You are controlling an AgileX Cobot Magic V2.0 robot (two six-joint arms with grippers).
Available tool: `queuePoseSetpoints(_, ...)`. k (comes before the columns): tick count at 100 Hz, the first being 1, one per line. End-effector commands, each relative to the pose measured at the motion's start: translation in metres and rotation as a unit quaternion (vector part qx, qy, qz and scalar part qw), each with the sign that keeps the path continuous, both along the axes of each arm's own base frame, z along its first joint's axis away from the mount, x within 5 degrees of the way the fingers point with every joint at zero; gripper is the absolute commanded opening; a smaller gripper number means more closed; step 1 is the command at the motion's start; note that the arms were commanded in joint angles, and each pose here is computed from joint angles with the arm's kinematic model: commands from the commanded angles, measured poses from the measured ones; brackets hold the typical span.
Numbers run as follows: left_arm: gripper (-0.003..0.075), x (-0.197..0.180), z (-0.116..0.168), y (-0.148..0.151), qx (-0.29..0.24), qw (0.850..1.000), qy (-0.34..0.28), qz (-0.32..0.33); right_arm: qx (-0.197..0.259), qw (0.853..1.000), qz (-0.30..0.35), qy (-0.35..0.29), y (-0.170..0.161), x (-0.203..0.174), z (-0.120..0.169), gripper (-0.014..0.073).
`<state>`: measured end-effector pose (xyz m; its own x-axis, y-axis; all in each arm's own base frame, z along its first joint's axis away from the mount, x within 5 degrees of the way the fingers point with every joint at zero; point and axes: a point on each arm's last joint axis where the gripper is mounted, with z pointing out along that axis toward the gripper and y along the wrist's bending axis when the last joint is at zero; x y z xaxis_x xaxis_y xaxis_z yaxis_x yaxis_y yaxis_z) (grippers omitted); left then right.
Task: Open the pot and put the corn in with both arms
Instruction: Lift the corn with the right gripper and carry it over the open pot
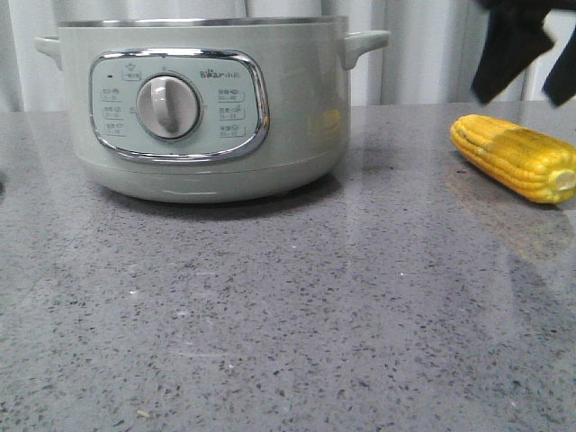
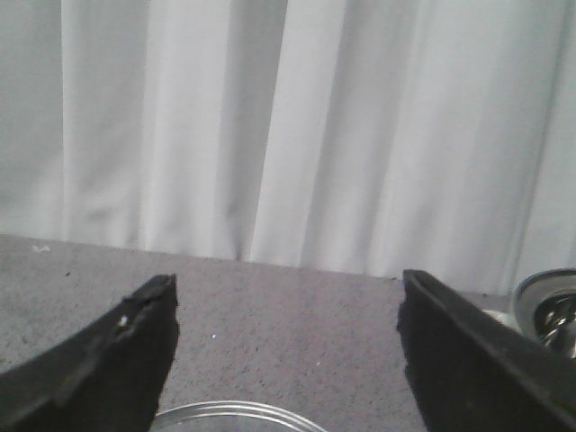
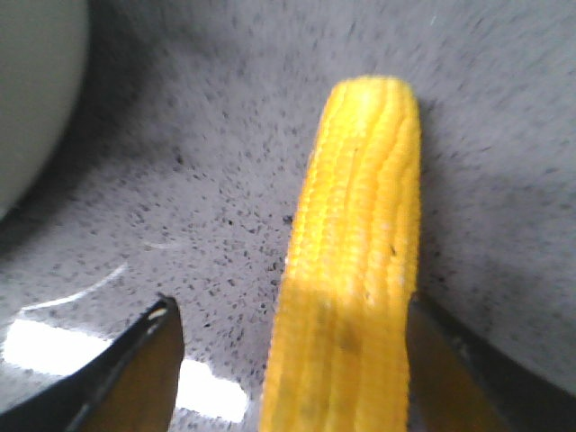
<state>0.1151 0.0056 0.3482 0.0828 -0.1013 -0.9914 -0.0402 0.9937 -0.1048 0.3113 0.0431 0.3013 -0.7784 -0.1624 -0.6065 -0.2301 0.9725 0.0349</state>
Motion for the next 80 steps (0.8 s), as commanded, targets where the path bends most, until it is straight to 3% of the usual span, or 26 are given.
queuePoseSetpoints(1,0.0461,-0.021,0.018,-0.002,-0.002,0.998,-0.055,-0.003,-0.006,1.0,0.006,-0.002,0.001,0.015,0.005,0.0427)
queuePoseSetpoints(16,0.0461,-0.046,0.024,-0.004,0.0,0.995,-0.096,-0.009,-0.009,0.999,0.009,0.048,0.003,0.025,-0.015,0.0389)
queuePoseSetpoints(35,0.0461,-0.059,0.028,-0.004,-0.012,0.992,-0.121,-0.012,-0.008,0.999,0.008,0.042,0.003,0.024,-0.012,0.0057)
queuePoseSetpoints(47,0.0461,-0.059,0.028,-0.004,-0.021,0.992,-0.122,-0.014,-0.007,1.0,0.007,0.017,0.002,0.019,0.001,-0.0034)
queuePoseSetpoints(65,0.0461,-0.059,0.028,-0.004,-0.021,0.992,-0.122,-0.014,0.006,0.996,0.006,-0.093,0.002,0.0,0.059,-0.0036)
queuePoseSetpoints(80,0.0461,-0.059,0.028,-0.004,-0.04,0.991,-0.123,-0.018,0.05,0.976,0.023,-0.211,0.015,-0.022,0.129,-0.0036)
